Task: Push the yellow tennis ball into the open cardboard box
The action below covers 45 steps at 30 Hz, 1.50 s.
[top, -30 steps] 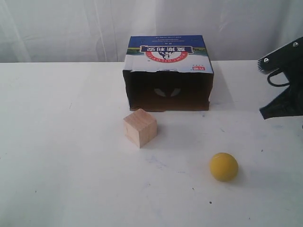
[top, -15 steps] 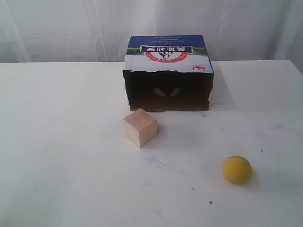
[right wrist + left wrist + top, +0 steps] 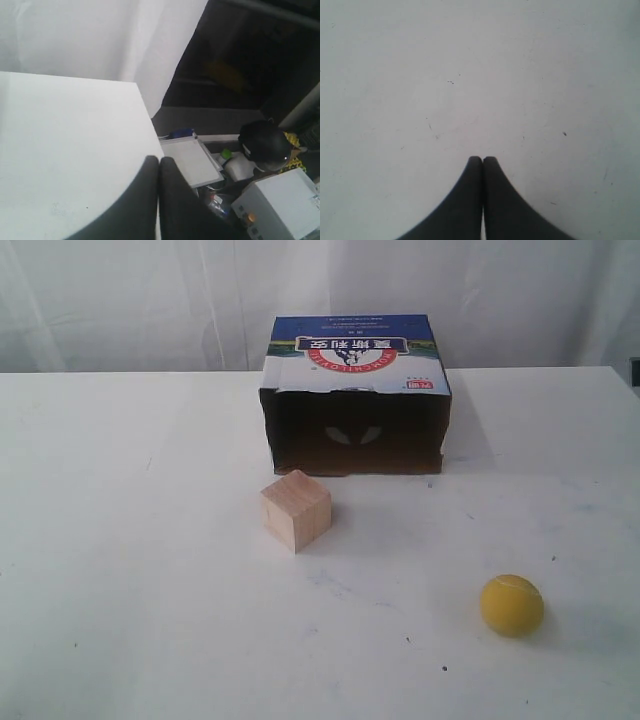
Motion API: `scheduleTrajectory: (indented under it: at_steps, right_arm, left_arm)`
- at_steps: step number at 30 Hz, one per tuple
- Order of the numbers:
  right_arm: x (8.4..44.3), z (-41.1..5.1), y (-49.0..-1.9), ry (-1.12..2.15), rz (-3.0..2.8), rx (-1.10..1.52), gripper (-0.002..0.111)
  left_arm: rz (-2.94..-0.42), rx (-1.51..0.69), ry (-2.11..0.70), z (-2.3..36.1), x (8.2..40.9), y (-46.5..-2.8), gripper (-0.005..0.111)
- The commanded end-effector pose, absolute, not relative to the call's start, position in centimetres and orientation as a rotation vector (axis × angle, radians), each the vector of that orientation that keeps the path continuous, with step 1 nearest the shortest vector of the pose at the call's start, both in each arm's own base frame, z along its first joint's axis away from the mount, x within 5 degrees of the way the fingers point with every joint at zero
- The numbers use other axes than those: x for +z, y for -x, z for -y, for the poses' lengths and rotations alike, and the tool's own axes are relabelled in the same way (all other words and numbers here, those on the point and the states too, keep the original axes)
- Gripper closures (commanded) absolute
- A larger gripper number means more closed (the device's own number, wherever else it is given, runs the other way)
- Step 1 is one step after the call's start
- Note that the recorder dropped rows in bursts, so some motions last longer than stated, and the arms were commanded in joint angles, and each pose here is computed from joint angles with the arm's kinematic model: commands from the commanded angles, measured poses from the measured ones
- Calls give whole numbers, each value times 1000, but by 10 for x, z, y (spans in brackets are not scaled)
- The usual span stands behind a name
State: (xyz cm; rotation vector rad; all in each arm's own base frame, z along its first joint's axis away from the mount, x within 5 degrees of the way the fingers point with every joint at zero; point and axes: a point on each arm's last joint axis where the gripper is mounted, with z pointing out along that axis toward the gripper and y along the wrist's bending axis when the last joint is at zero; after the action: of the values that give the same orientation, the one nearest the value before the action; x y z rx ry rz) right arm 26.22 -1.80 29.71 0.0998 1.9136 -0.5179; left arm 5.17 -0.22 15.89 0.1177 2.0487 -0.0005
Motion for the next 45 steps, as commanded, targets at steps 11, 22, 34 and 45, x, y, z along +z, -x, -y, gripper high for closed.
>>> scheduleTrajectory:
  at_steps: [11, 22, 34, 45]
  right_arm:
    - [280, -19, -242, 72, -1874, 26, 108]
    - [256, -28, -218, 308, -2584, 125, 108]
    - [219, -50, -241, 301, -2701, 467, 108]
    - [193, -56, -255, 287, -2753, 554, 108]
  left_arm:
    - [-2058, -9, -104, 2, 158, -51, 107]
    - [-2058, -9, -104, 2, 158, -51, 107]
    - [-2058, -9, -104, 2, 158, -51, 107]
    - [-2058, -9, -104, 2, 158, -51, 107]
